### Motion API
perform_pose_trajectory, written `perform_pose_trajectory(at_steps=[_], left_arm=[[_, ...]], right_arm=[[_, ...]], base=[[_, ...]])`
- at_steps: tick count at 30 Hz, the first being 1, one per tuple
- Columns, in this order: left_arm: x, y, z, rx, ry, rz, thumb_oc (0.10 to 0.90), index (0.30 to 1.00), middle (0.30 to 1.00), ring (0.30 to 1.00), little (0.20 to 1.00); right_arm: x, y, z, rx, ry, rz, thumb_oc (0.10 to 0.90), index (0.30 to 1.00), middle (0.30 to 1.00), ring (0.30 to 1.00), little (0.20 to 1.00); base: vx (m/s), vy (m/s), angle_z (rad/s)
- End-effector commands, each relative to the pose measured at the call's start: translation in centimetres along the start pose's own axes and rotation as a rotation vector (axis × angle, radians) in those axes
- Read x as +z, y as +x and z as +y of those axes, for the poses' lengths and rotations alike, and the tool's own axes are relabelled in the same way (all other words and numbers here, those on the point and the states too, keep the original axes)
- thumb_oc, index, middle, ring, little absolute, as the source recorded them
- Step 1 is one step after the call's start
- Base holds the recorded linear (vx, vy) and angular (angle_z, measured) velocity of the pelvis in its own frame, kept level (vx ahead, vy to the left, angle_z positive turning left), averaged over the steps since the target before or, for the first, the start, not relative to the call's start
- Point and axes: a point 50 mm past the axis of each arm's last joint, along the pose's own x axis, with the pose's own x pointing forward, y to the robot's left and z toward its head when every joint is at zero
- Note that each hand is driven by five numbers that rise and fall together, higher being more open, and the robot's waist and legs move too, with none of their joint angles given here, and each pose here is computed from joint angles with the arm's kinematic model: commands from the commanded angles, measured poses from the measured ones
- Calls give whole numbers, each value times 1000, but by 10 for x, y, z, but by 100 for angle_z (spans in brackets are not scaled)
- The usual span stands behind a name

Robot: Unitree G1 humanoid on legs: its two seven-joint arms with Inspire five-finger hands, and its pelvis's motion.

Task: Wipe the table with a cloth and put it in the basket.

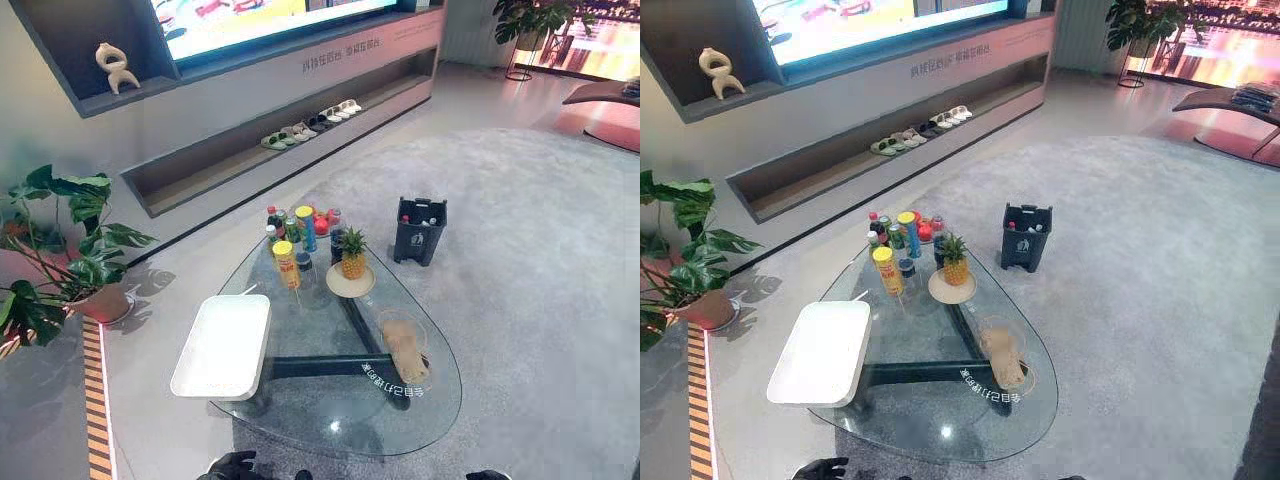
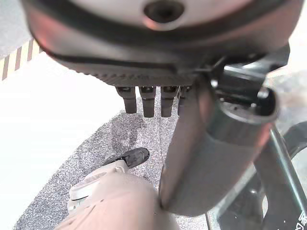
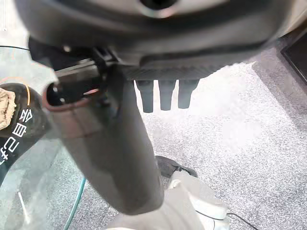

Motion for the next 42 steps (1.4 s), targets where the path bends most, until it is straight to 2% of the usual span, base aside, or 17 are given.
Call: perform_pose_trajectory(at_steps=[1,37,42], left_arm=[[14,1,20,53,38,-4,800,900,900,900,900],[6,0,23,94,2,13,800,900,900,900,900],[21,-1,32,152,-78,-58,800,900,900,900,900]], right_arm=[[12,0,-5,-22,-7,-10,800,900,900,900,900],[6,0,-9,-31,-12,3,800,900,900,900,900],[10,0,-21,-61,-32,3,800,900,900,900,900]], base=[[132,59,-69],[4,-1,0],[-24,6,-2]])
